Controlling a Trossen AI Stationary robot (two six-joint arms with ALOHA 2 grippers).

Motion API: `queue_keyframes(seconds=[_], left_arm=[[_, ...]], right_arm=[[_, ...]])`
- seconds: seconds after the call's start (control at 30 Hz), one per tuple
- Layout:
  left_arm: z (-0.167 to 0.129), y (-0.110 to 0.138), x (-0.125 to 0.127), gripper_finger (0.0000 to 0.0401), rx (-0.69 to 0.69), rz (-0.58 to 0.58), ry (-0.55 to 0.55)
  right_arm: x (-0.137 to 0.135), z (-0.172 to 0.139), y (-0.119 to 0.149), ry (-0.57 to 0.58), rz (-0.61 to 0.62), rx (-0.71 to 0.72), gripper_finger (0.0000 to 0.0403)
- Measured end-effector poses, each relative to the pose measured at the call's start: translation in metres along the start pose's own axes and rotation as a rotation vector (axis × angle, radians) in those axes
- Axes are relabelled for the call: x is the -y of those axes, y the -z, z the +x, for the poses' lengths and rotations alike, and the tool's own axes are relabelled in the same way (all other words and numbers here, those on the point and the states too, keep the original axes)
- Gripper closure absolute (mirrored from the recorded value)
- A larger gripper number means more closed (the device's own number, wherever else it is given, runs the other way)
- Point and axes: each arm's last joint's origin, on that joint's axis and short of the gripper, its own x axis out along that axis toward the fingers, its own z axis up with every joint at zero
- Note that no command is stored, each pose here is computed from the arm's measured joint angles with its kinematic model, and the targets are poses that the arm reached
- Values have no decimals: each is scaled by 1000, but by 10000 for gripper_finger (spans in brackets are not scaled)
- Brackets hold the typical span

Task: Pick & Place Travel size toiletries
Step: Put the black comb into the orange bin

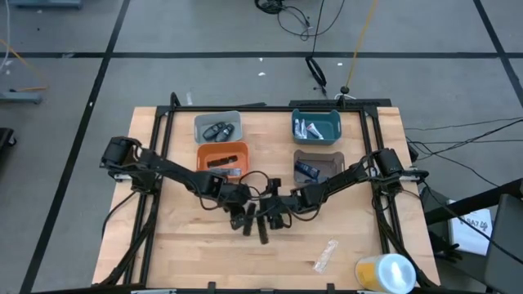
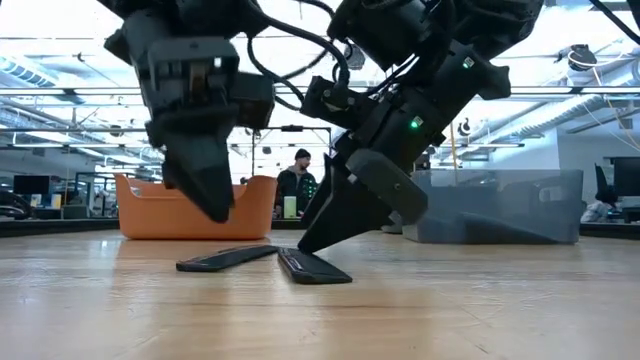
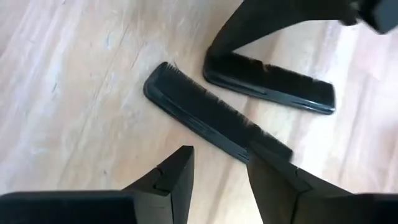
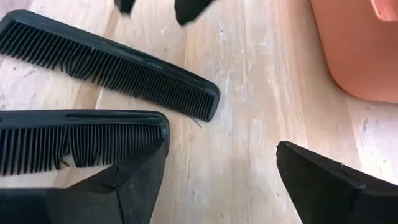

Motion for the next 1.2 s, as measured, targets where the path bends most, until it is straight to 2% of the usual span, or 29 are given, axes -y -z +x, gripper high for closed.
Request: queue_keyframes(seconds=[0.23,0.4,0.47,0.63,0.7,0.83,0.9,0.97,1.07,1.2], left_arm=[[-6,8,16,268,8,-9,31],[5,22,26,275,37,-35,-55],[8,24,28,278,52,-44,-63],[23,32,29,279,38,-87,-102],[30,33,29,279,46,-96,-102],[42,30,31,279,80,-87,-61],[44,29,33,279,82,-68,-29],[46,28,37,279,71,-46,48],[45,26,42,279,63,-25,132],[46,23,41,279,84,-25,133]], right_arm=[[-3,-10,-5,12,-96,20,110],[-6,-30,-16,17,-105,73,110],[-12,-37,-19,1,-94,91,110],[-31,-43,-13,-102,-154,54,110],[-33,-45,-12,-55,-166,49,110],[-28,-45,-10,116,-177,21,110],[-26,-45,-9,143,-169,8,110],[-28,-45,-10,94,-149,16,110],[-39,-48,-11,-67,-147,41,110],[-52,-53,-11,-243,-119,54,110]])
